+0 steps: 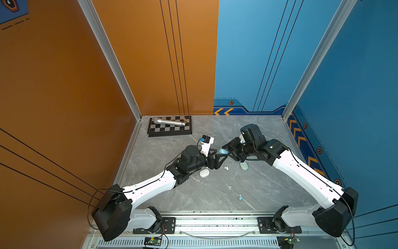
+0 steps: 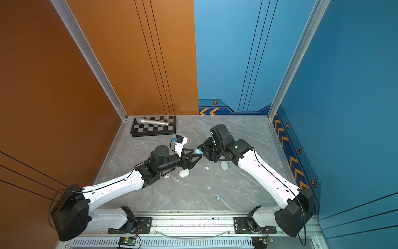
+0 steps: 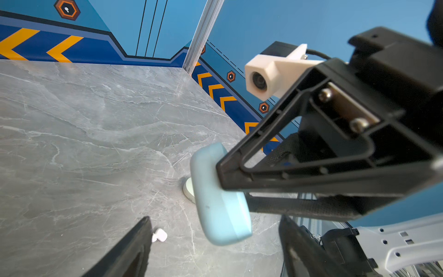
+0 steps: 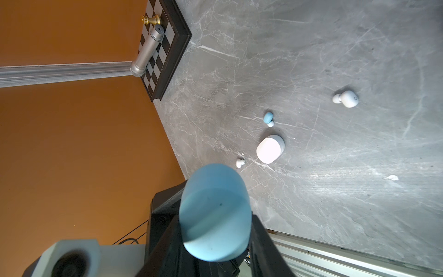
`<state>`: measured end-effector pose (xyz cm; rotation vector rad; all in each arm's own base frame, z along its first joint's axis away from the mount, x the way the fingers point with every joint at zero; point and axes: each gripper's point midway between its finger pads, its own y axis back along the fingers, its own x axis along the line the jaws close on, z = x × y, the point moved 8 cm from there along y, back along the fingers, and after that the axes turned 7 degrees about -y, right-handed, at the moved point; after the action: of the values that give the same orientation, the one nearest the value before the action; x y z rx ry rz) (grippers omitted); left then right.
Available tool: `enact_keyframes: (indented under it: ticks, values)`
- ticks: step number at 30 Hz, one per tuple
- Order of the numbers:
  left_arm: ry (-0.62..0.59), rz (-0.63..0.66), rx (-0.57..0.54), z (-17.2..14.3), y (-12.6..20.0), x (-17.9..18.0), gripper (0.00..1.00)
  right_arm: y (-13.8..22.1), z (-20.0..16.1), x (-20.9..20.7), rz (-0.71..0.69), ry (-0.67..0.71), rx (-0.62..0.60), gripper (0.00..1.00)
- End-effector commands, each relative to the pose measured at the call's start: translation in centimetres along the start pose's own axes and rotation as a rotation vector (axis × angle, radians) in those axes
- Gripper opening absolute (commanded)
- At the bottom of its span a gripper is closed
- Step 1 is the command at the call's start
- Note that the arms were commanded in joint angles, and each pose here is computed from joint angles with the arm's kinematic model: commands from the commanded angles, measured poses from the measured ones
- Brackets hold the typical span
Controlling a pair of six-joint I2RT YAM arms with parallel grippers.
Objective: Insert wireless bluetooth earbuds into charging case
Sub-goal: Pass the charging case.
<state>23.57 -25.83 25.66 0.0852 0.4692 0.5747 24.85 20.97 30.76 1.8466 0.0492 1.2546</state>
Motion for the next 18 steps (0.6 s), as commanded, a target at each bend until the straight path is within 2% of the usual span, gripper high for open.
enact_keyframes:
  ticks: [1, 7, 14, 18]
  values:
    - [0.005, -0.014, -0.045, 1.2, -0.8, -0.7, 0.77, 0.6, -0.5, 0.3, 0.038, -0.001, 0.018, 0.32]
    - [0.010, -0.022, -0.046, 1.3, -1.8, -1.0, 0.66, 0.7, -0.7, 0.4, 0.057, -0.001, 0.031, 0.31]
    - [0.017, -0.030, -0.042, 1.3, -2.3, -1.1, 0.44, 1.0, -0.7, 0.6, 0.074, -0.006, 0.029, 0.31]
    - [0.027, -0.045, -0.033, 1.3, -2.5, -1.3, 0.27, 1.3, -0.5, 0.8, 0.089, -0.009, 0.027, 0.32]
